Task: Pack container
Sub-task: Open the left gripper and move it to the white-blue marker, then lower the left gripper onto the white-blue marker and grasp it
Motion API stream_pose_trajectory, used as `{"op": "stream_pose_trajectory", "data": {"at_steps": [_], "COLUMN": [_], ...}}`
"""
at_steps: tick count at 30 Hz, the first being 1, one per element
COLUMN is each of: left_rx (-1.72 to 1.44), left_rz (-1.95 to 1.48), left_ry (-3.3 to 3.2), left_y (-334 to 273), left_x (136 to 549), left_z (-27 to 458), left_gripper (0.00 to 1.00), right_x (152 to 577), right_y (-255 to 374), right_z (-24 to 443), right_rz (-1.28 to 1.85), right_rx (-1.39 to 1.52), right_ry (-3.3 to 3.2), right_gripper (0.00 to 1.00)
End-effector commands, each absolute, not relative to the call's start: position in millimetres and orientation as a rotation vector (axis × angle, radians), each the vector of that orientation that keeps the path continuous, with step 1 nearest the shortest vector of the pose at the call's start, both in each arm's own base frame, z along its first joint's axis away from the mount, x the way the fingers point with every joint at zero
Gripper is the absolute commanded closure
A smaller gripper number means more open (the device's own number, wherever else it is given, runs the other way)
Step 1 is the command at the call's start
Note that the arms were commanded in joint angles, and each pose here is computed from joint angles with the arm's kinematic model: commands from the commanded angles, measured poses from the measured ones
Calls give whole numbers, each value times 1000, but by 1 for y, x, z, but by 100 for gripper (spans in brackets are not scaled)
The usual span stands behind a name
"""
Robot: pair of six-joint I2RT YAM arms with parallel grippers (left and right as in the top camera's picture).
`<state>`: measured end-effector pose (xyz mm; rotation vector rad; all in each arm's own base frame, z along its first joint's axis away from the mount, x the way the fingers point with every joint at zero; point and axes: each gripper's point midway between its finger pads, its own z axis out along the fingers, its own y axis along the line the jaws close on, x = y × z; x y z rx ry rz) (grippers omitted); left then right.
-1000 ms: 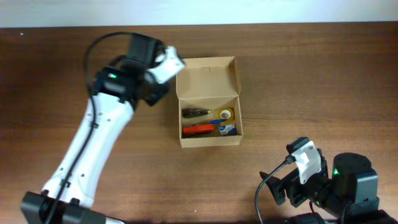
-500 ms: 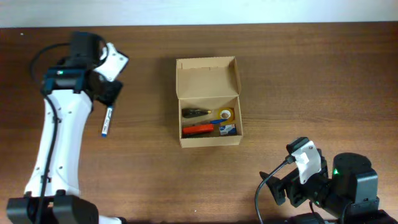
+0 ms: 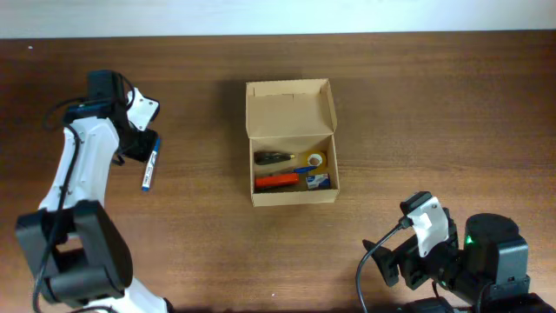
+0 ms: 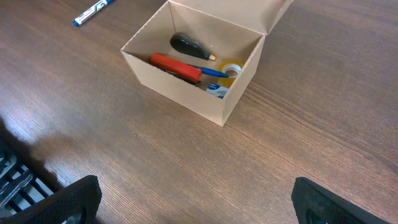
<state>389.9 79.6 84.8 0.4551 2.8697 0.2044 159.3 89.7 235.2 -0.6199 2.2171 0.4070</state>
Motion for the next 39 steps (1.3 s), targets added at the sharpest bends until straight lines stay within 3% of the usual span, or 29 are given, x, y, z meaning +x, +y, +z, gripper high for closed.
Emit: {"op": "stream_pose_trajectory", "data": {"at_steps": [1, 12, 14, 39], "left_rx": [444, 458, 459, 463], "left_rz": [156, 71, 62, -6], "left_ry": [2910, 2953, 2962, 2964], "left_y": [77, 72, 71, 65], "left_x": [391, 401, 401, 407], "left_z": [62, 13, 6, -20], "left_gripper": [50, 53, 59, 68], "right_x": [160, 160, 160, 160], "right_y": [87, 87, 87, 87], "right_z": [235, 235, 235, 235], "right_rz": [391, 391, 391, 391], "right_rx": [-607, -607, -607, -607], "right_ry": [2217, 2217, 2217, 2217], "right_gripper": [1, 1, 1, 1]}}
